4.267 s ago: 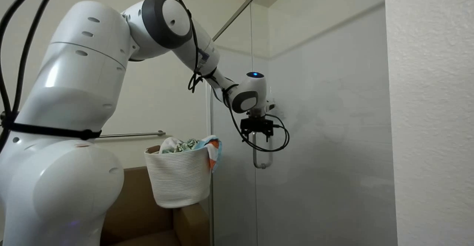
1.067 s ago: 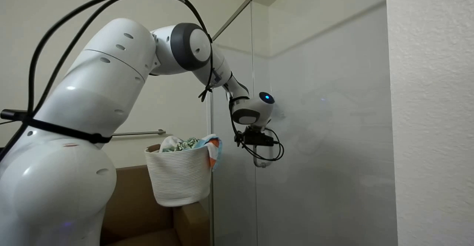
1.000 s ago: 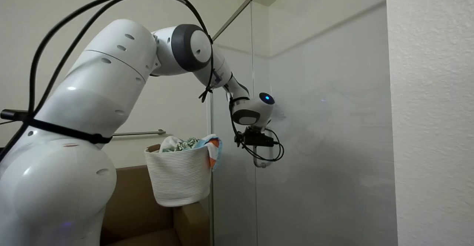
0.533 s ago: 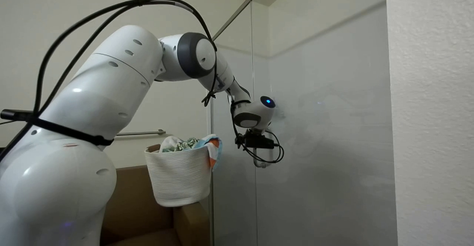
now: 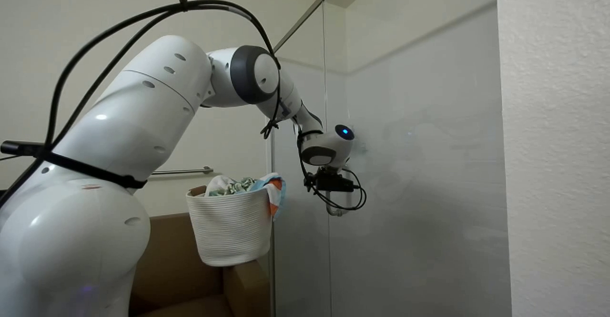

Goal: Open the shower door

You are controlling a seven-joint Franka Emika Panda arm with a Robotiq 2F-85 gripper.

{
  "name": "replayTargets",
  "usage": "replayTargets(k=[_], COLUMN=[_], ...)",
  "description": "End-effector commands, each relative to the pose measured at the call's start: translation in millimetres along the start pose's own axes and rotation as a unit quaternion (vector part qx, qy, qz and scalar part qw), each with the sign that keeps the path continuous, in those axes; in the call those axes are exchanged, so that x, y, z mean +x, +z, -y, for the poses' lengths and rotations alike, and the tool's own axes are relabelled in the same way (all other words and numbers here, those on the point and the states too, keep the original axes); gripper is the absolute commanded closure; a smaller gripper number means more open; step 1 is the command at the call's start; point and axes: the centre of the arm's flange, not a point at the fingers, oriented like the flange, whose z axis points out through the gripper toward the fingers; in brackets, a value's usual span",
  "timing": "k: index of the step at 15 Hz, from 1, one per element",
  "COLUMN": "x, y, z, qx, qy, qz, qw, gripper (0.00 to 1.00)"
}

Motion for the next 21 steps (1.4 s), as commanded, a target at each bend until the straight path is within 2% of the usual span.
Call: replayTargets(k=[1, 4, 10, 18, 21], x=[12.6, 15.1, 2.9, 1.1, -0.3], y=[8.8, 15.9, 37.2, 46.2, 43.8], z=[-5.2, -9.6, -32.3, -37.2, -31.4], qx=[-0.041, -0.047, -0.006, 0.098, 0.115], qy=[-0.018, -0.02, 0.003, 0.04, 0.05], qz=[-0.004, -0.015, -0.034, -0.072, -0.08], qw=[0.999, 0.9986, 0.9994, 0.9918, 0.9889], gripper=[0.0, 0.0, 0.0, 0.0, 0.0])
